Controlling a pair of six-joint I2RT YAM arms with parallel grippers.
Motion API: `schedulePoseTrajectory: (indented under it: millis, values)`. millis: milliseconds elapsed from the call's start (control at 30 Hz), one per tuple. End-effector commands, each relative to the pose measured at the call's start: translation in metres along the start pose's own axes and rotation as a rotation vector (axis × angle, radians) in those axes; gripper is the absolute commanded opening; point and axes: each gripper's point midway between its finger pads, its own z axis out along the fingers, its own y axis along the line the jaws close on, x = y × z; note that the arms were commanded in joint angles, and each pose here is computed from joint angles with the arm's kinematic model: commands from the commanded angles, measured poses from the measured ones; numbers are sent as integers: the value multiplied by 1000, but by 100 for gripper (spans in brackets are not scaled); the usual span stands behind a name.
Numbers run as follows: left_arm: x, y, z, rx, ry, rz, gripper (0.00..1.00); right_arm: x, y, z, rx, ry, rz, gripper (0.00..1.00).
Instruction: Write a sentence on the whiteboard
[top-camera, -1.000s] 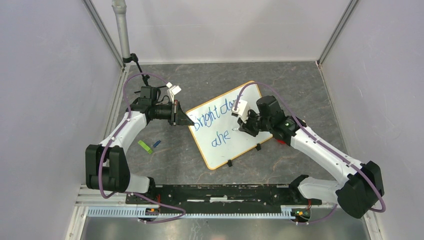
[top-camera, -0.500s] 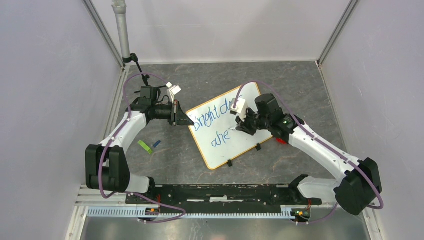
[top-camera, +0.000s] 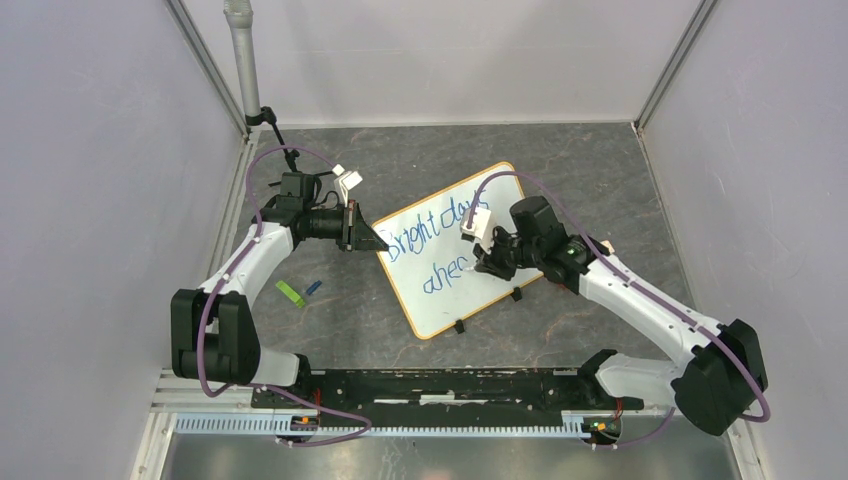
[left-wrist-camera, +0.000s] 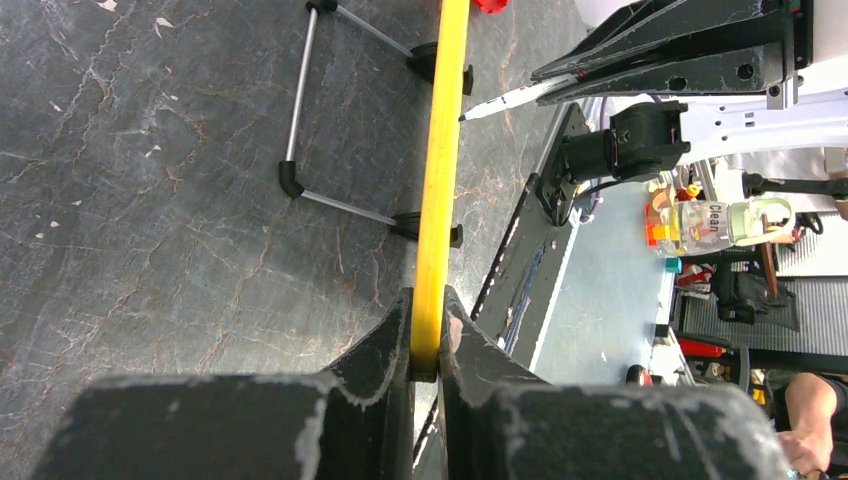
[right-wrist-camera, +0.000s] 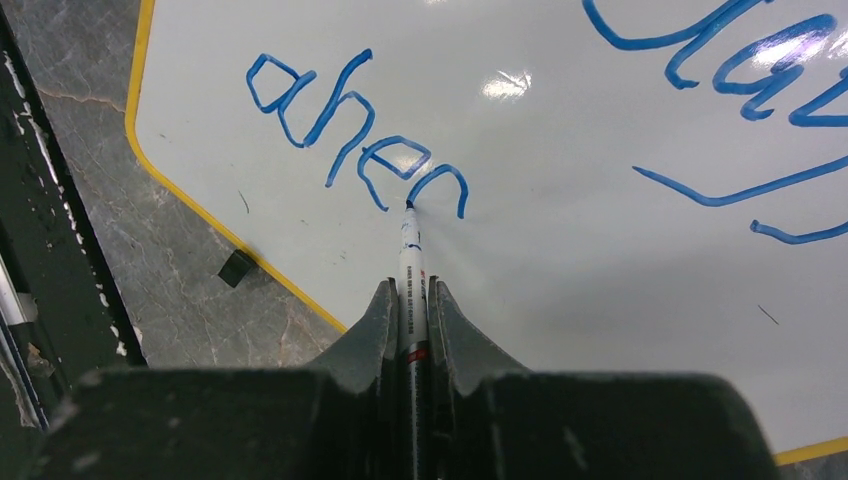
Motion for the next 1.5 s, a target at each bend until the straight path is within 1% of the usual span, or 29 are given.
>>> schedulePoseTrajectory:
  millis: [0, 167, 300, 600, 767, 1033, 1133, 1333, 1467]
  values:
    - [10, 7, 6, -28, 41, 71, 3, 9, -6, -5, 40, 32, -29, 0]
    - [10, 7, 6, -27, 42, 68, 2, 4, -19, -12, 79, 33, -29, 0]
    - [9, 7, 6, -27, 43, 66, 2, -7, -32, -16, 113, 9, -25, 0]
    - [9, 8, 6, -28, 43, 68, 3, -26, -36, -15, 107, -45, -18, 0]
    - [9, 8, 6, -30, 43, 68, 2, -24, -33, -14, 92, -42, -12, 0]
    - [10, 9, 7, -30, 45, 66, 2, 9, -16, -9, 53, 19, 6, 0]
    - [10, 9, 7, -30, 45, 65, 2, 16, -15, -10, 56, 31, 4, 0]
    - [10, 8, 6, -28, 44, 66, 2, 9, -22, -18, 89, 36, -21, 0]
    - [9, 7, 6, -27, 42, 67, 3, -7, -29, -27, 109, 9, -34, 0]
